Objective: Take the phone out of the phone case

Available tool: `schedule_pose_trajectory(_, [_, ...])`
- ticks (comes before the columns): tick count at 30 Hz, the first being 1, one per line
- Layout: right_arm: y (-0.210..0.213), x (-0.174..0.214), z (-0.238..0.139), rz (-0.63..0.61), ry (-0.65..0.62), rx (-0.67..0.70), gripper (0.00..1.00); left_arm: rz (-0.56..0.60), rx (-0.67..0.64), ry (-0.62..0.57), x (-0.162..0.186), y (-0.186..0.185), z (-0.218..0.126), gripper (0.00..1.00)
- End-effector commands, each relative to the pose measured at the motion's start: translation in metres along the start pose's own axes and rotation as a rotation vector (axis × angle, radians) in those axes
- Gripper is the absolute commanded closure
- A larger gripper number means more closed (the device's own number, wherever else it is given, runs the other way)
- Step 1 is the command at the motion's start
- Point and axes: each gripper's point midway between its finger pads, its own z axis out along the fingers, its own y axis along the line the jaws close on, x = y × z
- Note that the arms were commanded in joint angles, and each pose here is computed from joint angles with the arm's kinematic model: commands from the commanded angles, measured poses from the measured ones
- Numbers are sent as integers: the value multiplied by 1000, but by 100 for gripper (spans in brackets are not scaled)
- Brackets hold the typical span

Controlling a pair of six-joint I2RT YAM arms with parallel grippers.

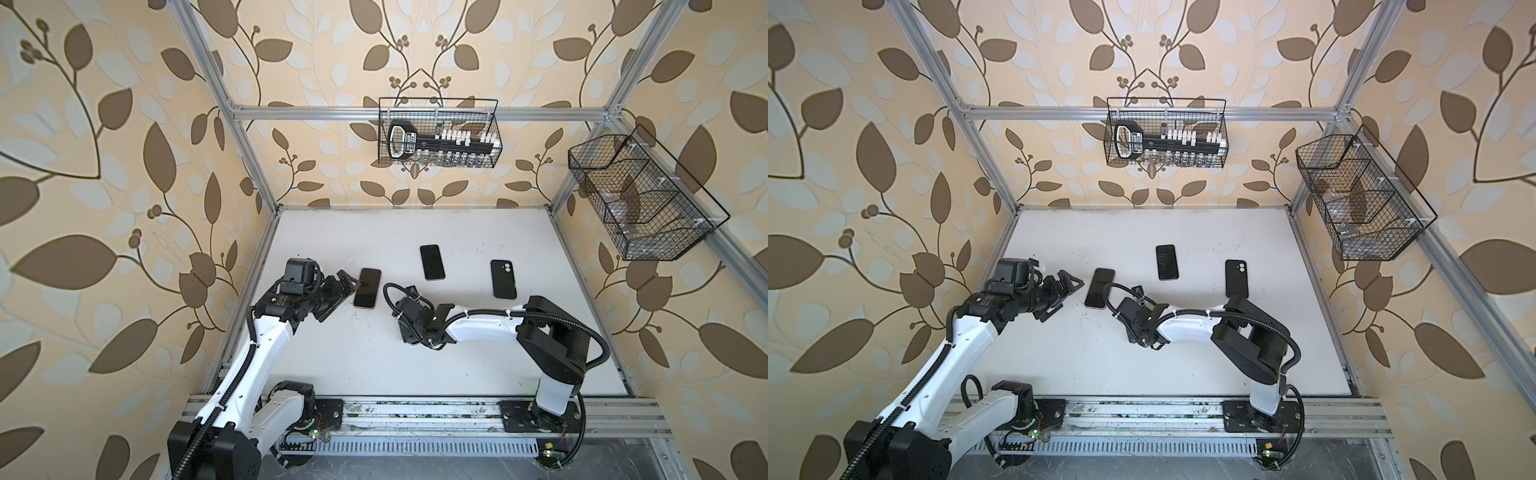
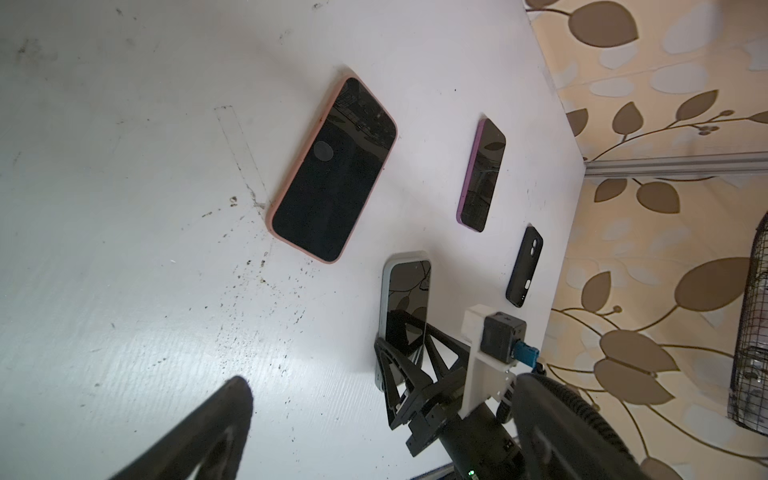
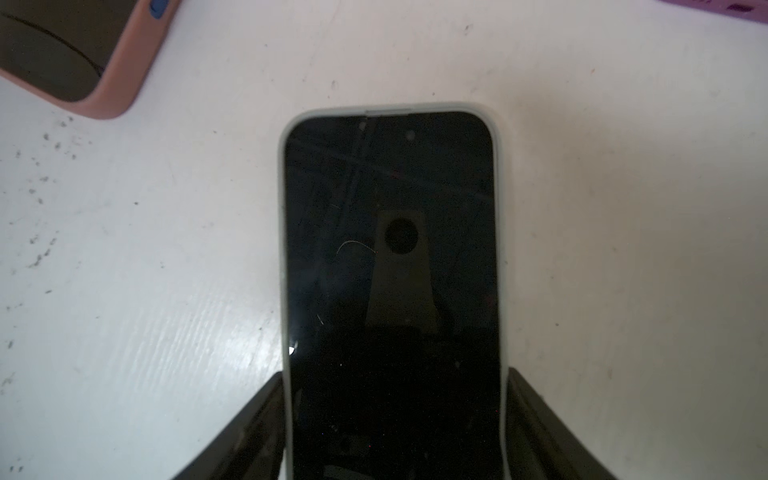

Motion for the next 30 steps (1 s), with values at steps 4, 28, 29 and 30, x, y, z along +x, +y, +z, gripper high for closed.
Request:
schedule_pose_trajectory(4, [-7, 6, 3, -16, 27, -9, 37, -31, 38, 32, 2, -2, 7, 1])
schedule_pose_trajectory(28, [-15, -48, -64, 56, -103, -206, 41, 118, 254, 206, 56, -75, 83, 2])
schedule_pose_trajectory(29, [-15, -50, -69, 60, -110, -222, 41, 111, 258, 209, 57, -79, 85, 2])
schedule_pose_trajectory(30, [-13, -52, -72, 64, -116, -236, 41, 98, 265, 212, 57, -82, 88, 2])
